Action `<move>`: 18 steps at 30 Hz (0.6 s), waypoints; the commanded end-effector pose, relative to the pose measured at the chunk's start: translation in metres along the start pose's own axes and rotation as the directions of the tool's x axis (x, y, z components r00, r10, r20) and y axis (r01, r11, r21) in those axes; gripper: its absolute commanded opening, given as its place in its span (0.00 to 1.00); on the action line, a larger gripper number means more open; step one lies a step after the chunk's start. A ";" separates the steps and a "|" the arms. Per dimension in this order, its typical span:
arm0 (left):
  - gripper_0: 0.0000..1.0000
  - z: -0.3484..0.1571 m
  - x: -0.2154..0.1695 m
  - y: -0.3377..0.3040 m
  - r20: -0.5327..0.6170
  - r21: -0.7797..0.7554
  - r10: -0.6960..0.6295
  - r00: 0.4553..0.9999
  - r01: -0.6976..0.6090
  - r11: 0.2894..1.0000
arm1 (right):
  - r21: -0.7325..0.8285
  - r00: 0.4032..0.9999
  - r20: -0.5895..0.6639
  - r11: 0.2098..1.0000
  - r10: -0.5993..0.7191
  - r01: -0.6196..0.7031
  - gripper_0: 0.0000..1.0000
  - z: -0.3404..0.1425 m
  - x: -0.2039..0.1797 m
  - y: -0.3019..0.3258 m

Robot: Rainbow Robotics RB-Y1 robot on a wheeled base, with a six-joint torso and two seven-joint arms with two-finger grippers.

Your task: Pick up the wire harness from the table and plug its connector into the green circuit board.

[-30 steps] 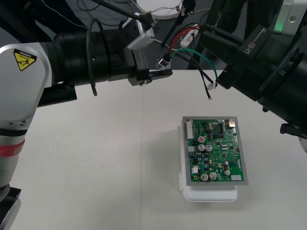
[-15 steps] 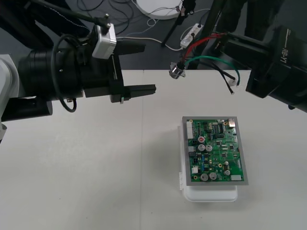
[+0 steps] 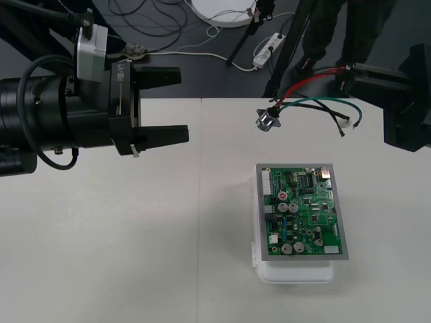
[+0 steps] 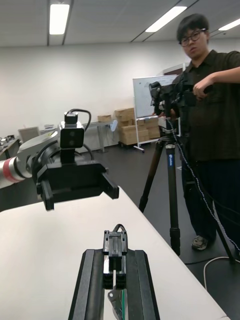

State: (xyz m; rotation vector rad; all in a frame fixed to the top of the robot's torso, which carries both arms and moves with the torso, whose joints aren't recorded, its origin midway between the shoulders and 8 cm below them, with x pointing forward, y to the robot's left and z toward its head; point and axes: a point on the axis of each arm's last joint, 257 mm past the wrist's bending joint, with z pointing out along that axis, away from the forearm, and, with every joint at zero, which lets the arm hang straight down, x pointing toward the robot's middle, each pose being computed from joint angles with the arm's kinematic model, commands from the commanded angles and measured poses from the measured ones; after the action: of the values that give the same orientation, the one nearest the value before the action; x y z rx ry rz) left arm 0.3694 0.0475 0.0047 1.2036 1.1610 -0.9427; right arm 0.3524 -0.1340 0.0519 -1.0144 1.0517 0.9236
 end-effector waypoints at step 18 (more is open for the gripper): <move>1.00 -0.004 -0.037 -0.052 0.030 0.131 0.073 0.997 -0.076 0.988 | -0.165 0.976 0.041 0.962 -0.215 0.219 0.00 -0.023 0.027 0.041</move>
State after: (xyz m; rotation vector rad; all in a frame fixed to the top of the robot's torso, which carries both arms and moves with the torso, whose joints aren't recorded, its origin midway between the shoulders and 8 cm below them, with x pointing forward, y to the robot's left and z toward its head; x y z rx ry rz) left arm 0.3265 0.0425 0.0228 1.2512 1.0967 -1.0251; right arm 0.3211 -0.1443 0.0211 -1.2069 0.9007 0.9076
